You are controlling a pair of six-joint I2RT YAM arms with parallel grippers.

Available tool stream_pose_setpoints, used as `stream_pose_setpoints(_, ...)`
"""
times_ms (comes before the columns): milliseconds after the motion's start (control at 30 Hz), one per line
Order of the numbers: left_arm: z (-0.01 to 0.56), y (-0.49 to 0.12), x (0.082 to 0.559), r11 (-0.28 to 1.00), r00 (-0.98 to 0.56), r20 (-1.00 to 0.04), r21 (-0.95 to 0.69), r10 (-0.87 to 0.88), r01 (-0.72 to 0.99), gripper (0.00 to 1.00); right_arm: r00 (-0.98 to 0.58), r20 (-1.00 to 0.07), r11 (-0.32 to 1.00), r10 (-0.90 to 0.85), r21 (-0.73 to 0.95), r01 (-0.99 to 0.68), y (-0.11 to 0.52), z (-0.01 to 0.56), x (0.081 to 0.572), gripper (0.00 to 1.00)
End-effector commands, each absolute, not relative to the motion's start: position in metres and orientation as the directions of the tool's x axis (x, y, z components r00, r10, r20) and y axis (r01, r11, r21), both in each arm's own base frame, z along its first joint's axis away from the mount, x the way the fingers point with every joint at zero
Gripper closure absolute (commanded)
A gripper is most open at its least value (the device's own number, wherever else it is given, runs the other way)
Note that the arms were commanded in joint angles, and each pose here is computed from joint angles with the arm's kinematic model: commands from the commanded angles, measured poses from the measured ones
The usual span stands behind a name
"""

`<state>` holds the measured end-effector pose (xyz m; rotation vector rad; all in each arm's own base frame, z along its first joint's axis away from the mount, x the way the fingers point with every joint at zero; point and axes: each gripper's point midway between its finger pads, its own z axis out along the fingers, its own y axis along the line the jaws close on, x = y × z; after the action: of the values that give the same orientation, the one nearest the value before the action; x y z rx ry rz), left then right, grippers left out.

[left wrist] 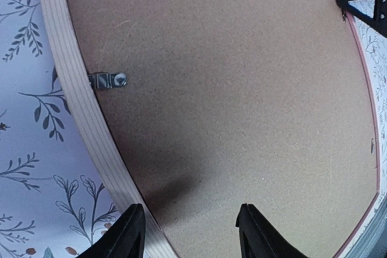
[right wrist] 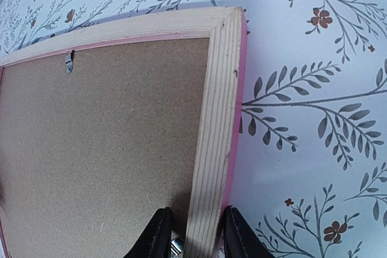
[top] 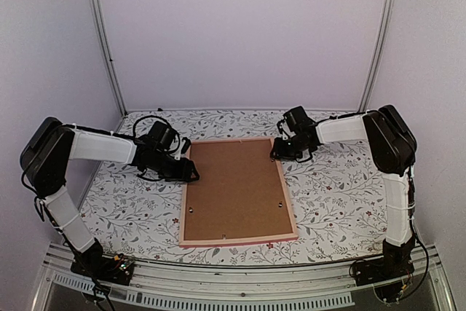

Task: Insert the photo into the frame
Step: Press the fastener onto the backboard.

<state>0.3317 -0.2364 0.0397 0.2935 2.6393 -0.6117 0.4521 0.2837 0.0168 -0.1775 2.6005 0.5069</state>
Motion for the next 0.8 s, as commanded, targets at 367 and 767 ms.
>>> stream_pose_setpoints(367, 0.039, -0.233, 0.334, 0.892, -0.883, -0.453, -0.34, 0.123, 0.298, 0.44, -0.938, -0.267, 0.904, -0.22, 0.306, -0.299, 0.253, -0.027, 0.393, 0.71)
stream_pose_setpoints(767, 0.034, -0.231, 0.334, 0.896, -0.889, -0.441, -0.337, 0.121, 0.29, 0.44, -0.918, -0.272, 0.854, -0.289, 0.36, -0.376, 0.247, -0.022, 0.39, 0.73)
